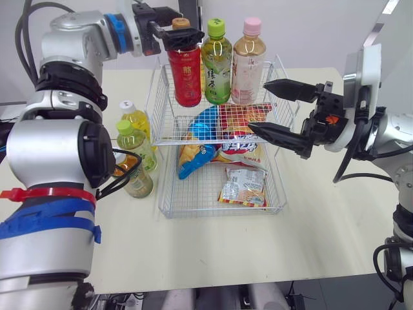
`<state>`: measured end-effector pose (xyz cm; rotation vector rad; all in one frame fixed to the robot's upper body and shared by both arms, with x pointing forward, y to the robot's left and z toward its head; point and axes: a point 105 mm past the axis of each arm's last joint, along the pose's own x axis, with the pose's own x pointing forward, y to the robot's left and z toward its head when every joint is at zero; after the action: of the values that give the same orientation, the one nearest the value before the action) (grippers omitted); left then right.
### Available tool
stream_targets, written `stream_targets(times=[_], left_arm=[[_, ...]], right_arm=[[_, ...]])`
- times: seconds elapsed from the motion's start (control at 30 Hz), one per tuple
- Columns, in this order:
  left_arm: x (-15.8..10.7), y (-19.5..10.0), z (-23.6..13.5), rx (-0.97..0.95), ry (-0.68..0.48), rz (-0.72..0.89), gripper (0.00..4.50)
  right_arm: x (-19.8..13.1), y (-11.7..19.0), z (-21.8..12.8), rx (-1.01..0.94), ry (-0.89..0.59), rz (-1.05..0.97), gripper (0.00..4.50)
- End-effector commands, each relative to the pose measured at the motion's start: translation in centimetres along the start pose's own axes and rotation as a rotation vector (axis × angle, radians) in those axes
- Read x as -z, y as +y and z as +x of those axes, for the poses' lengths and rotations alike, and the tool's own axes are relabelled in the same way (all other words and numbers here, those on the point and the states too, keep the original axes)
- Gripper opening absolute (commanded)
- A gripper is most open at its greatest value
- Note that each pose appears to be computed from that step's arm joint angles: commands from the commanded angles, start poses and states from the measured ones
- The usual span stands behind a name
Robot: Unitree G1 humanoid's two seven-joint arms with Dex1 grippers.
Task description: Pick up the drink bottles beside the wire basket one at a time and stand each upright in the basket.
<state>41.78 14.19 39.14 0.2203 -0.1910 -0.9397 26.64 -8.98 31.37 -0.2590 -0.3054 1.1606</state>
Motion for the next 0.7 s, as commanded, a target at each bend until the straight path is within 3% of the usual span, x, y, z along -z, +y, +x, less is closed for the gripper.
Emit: stream_targets(times=[0.03,0.3,0.5,0.6,0.7], left_arm=[[-3.5,0.3,-2.2,-0.001,-0.093,0.047,4.47],[-4.4,2.1,-10.3,-0.167,-0.138,0.079,4.47],[-0.1,-0.1,-19.5,-0.456,-0.034,0.047,4.47],[3.4,-3.2,-24.5,-0.650,0.025,0.041,4.47],[5.2,-6.0,-27.3,-0.762,0.020,0.018,4.47]], right_arm=[[-1.1,0.0,0.0,-0.014,-0.024,-0.039,4.50],[-0.8,-0.3,0.8,-0.088,-0.033,-0.024,4.50],[-0.1,-0.2,1.8,-0.184,-0.043,-0.008,4.50],[0.3,0.4,2.3,-0.285,-0.047,0.008,4.50],[0.6,1.1,2.6,-0.368,-0.046,0.011,4.50]])
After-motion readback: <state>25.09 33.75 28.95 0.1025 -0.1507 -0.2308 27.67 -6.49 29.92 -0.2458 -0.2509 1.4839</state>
